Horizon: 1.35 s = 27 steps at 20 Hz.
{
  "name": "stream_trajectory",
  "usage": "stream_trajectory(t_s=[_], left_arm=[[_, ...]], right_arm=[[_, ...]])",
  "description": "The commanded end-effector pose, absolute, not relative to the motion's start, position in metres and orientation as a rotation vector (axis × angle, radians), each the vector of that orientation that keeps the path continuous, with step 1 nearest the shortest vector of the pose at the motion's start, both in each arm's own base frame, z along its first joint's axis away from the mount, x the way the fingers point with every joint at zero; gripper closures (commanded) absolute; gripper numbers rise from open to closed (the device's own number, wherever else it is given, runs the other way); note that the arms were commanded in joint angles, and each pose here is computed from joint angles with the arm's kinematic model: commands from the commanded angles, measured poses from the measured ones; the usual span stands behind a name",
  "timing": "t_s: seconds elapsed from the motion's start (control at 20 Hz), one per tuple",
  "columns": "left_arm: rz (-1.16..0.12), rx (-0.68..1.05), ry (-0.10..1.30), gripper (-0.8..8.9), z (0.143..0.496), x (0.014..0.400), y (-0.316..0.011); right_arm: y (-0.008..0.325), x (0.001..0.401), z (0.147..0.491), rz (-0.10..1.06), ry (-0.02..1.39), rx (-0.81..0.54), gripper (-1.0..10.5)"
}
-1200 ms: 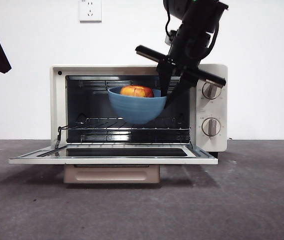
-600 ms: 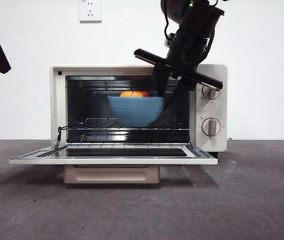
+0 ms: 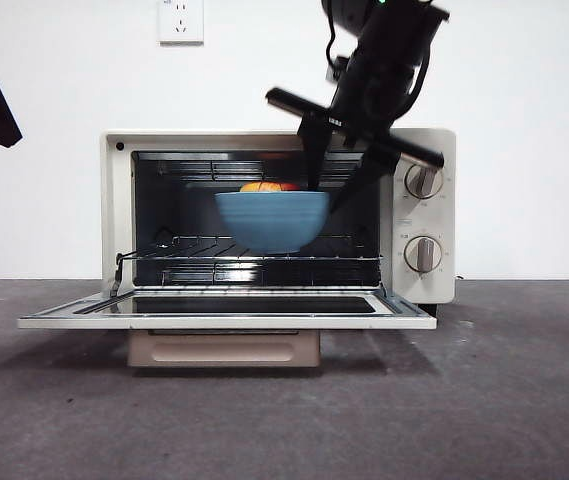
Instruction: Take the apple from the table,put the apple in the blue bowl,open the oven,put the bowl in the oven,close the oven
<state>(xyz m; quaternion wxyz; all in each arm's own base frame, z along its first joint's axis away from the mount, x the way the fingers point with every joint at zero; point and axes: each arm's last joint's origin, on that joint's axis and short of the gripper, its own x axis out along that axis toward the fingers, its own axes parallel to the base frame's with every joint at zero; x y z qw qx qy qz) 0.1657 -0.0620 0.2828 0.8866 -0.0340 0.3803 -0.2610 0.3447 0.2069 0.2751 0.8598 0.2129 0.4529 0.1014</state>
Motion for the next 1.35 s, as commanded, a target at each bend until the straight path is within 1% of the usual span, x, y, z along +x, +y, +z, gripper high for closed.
stream_trajectory(t_s=[0.05,0.2,0.3,0.35,0.5,0.6,0.75,0.85,0.95,1.05,1.35], left_arm=[[-0.556,-0.055,0.783,8.06,0.283,0.167,-0.063],[-0.557,-0.052,0.782,8.06,0.283,0.167,-0.063],[-0.559,-0.048,0.778,8.06,0.284,0.167,-0.063],[-0.560,-0.042,0.770,8.06,0.284,0.168,-0.063],[-0.529,-0.067,0.723,8.07,0.286,0.176,-0.059],[-0.498,-0.110,0.727,8.07,0.282,0.185,-0.054],[-0.497,-0.189,0.773,8.07,0.267,0.203,-0.042],[-0.475,-0.238,0.802,8.07,0.256,0.217,-0.034],[-0.461,-0.278,0.828,8.07,0.244,0.232,-0.029],[-0.446,-0.292,0.859,8.07,0.231,0.245,-0.026],[-0.428,-0.321,0.948,8.07,0.187,0.276,-0.027]], right_arm=[[0.209,0.341,0.292,0.248,0.909,0.432,8.2],[0.203,0.331,0.305,0.267,0.902,0.392,8.2],[0.199,0.320,0.318,0.312,0.891,0.328,8.2],[0.197,0.312,0.325,0.339,0.885,0.275,8.2],[0.187,0.281,0.351,0.430,0.858,0.087,8.2],[0.180,0.258,0.366,0.466,0.848,-0.015,8.2],[0.170,0.225,0.384,0.508,0.836,-0.104,8.2],[0.164,0.204,0.393,0.547,0.812,-0.126,8.2],[0.158,0.185,0.394,0.578,0.792,-0.130,8.2],[0.150,0.168,0.387,0.595,0.781,-0.137,8.2],[0.121,0.133,0.345,0.604,0.766,-0.121,8.2]])
